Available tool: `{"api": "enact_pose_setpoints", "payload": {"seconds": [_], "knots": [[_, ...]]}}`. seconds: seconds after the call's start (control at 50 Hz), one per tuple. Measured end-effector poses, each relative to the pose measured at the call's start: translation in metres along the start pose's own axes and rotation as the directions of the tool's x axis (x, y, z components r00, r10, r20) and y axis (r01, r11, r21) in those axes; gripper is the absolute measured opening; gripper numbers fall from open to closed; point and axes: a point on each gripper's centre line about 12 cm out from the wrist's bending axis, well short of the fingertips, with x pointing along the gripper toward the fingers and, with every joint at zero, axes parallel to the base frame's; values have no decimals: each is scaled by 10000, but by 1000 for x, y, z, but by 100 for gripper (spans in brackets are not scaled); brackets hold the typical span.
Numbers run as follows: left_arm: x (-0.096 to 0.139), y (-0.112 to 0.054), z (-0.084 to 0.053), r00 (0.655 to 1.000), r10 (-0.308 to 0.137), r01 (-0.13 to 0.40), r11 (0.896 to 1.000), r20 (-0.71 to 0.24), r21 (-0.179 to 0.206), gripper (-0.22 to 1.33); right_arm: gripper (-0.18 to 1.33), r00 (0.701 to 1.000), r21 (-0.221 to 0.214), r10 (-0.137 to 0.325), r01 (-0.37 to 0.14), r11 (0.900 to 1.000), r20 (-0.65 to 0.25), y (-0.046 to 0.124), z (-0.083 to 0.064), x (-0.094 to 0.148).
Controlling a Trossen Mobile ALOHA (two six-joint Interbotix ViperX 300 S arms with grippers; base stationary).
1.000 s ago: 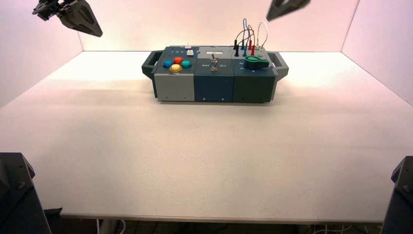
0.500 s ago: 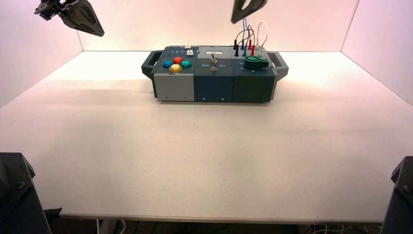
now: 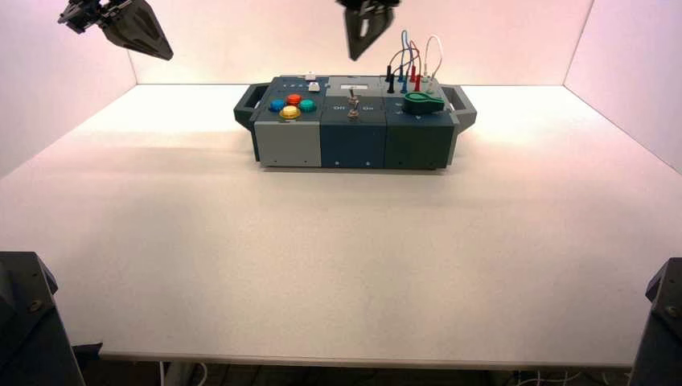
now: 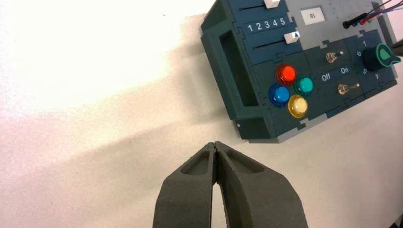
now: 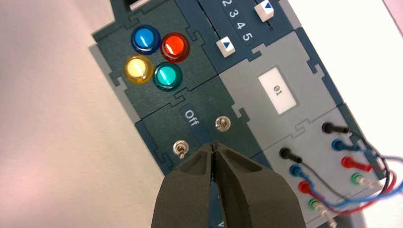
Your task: Push the red button with the right gripper.
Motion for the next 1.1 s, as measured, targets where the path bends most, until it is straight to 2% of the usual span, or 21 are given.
{"api": "enact_pose_setpoints", "payload": {"seconds": [0.06, 0.3, 0.46, 0.54, 0.7, 0.82, 1.1], "knots": [[0, 0, 0, 10000, 0, 0, 10000, 0, 0, -16, -14, 10000, -175, -49, 50, 9998, 54, 2, 8, 2], [0, 0, 0, 10000, 0, 0, 10000, 0, 0, -16, -14, 9995, -424, -129, 141, 9990, 278, 1, 27, -4], [0, 0, 0, 10000, 0, 0, 10000, 0, 0, -16, -14, 9997, -762, 6, 12, 9971, 239, 11, 36, 6], [0, 0, 0, 10000, -11, 11, 10000, -1, -19, -16, -14, 9997, -1124, 128, -106, 9936, 194, 22, 43, 17], [0, 0, -1, 10000, -5, 5, 10000, -12, -9, -16, -14, 9997, -1544, 173, -140, 9879, 198, 34, 56, 28], [1, -1, 0, 10000, -13, 13, 10000, -17, 4, -16, -14, 9998, -1661, 85, -56, 9861, 169, 33, 60, 35], [0, 0, 0, 10000, 8, -8, 10000, -4, -9, -16, -14, 10000, -1814, -20, 14, 9834, -35, 31, 58, 54]]}}
